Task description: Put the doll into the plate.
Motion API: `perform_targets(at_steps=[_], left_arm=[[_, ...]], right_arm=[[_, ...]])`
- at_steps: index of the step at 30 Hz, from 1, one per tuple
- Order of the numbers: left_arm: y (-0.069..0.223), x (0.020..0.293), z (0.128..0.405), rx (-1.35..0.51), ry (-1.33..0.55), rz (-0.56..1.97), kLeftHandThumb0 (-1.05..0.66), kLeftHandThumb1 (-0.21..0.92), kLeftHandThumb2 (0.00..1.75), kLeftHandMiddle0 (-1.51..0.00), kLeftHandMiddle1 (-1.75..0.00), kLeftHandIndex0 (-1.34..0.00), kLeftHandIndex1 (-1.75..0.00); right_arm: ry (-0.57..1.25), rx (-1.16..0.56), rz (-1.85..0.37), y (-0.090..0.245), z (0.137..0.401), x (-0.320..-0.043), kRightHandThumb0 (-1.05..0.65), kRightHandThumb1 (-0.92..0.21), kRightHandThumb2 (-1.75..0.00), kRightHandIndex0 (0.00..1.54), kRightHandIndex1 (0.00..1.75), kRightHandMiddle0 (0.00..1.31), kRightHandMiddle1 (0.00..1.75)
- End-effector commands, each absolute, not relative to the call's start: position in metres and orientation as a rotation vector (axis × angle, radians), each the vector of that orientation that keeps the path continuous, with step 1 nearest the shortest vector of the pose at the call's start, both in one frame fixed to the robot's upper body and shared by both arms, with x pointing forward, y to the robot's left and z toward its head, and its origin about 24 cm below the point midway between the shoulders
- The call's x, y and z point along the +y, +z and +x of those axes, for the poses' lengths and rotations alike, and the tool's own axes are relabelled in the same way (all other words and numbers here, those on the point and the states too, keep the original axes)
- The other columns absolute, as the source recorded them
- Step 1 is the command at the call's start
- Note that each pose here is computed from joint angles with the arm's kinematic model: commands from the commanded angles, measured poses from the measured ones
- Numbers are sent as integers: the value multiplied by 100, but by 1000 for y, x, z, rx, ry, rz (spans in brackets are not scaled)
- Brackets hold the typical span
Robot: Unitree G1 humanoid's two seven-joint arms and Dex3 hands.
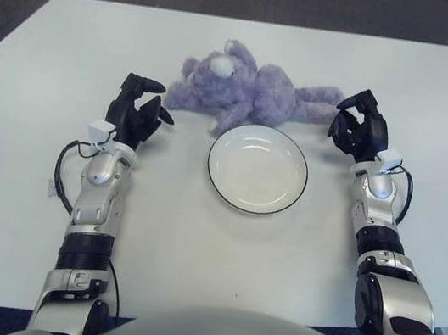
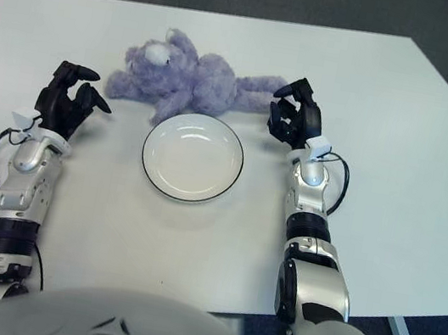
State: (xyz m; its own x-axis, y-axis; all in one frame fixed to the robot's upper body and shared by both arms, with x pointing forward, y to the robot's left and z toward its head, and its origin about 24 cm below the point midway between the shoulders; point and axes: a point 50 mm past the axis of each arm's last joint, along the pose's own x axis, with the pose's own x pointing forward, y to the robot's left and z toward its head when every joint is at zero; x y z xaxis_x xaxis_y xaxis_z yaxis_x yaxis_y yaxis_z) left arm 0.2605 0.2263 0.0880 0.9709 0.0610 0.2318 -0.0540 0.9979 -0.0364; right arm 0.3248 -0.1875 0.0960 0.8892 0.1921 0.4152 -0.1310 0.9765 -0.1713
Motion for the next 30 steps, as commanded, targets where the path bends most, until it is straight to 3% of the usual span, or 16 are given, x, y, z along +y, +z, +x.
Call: perform_targets(at_steps=[1, 4, 29, 30], left_arm=[[103, 229, 263, -272, 39, -10, -35, 92, 41, -74, -174, -31, -163], [124, 230, 268, -336, 30, 27, -35, 92, 41, -74, -172, -31, -163], [144, 234, 287, -372, 45, 70, -35, 92, 38, -78, -159, -35, -159], [152, 238, 297, -376, -1, 113, -35, 92, 38, -78, -159, -35, -159]], right_arm=[[184, -463, -163, 110, 328, -189, -36, -83, -59, 87, 175, 32, 169], [214, -499, -186, 131, 337, -189, -36, -83, -58, 88, 175, 31, 168], [304, -489, -159, 161, 347, -187, -35, -87, -52, 87, 175, 29, 168], [310, -490, -177, 166, 351, -185, -35, -88, -52, 87, 175, 29, 168]])
